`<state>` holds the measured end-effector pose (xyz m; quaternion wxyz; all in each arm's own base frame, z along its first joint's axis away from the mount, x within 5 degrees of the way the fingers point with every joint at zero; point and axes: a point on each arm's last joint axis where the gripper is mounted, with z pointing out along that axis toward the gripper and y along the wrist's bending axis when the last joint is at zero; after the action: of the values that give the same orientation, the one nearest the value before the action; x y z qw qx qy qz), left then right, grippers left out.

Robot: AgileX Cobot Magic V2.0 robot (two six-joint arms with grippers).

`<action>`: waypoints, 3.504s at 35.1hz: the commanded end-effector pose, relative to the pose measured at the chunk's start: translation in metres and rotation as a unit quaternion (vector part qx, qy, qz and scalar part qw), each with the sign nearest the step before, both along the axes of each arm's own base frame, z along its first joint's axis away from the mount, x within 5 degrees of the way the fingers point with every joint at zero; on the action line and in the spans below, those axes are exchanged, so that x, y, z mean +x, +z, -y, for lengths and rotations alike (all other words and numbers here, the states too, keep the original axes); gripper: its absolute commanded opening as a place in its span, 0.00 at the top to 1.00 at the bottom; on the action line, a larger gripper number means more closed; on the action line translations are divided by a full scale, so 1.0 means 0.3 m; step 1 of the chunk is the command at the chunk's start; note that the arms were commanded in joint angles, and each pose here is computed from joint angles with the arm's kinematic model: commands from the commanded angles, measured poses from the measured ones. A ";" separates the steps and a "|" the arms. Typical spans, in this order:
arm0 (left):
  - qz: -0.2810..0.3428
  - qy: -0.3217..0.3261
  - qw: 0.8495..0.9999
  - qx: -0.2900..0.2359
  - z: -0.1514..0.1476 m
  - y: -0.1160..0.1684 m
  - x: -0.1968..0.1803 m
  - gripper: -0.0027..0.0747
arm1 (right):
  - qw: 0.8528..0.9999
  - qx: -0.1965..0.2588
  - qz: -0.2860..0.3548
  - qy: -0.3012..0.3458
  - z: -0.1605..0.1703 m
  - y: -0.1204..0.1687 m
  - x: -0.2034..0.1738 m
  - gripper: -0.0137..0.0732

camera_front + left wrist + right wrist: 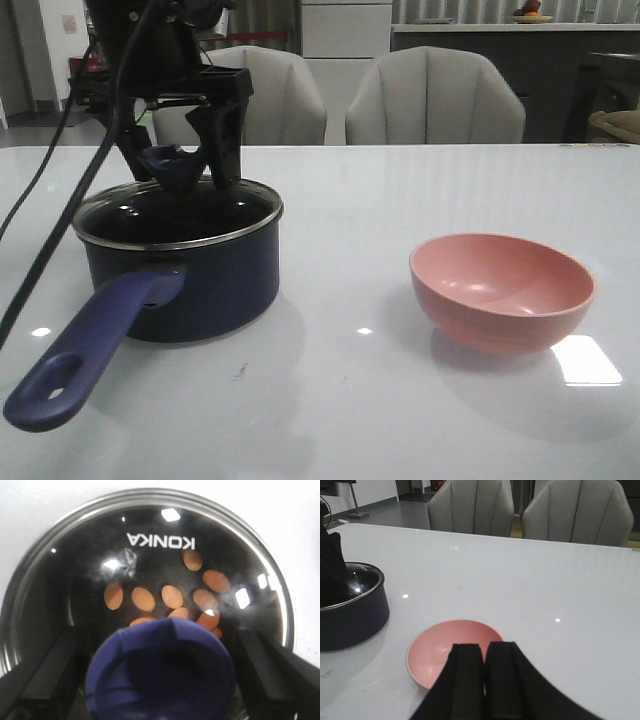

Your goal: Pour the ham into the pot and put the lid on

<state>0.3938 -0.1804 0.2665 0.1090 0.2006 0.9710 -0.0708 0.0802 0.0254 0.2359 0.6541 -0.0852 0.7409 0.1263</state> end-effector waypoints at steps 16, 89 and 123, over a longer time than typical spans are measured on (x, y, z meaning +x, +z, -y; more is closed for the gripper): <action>0.176 -0.011 0.981 -0.082 -0.113 0.484 -0.287 0.18 | 0.999 0.015 0.050 -0.012 0.006 0.056 0.006 0.66; 0.620 0.136 0.748 -0.198 -0.554 -0.044 -1.083 0.80 | 0.999 0.015 0.050 -0.012 0.006 0.056 0.006 0.66; 0.664 0.186 0.711 -0.137 -0.596 -0.179 -1.131 0.80 | 0.999 0.015 0.050 -0.012 0.006 0.056 0.006 0.66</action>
<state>0.0560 -0.0018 0.2123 0.7391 -0.0015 0.6731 -0.0250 0.0802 0.0253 0.2360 0.6547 -0.0850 0.7404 0.1262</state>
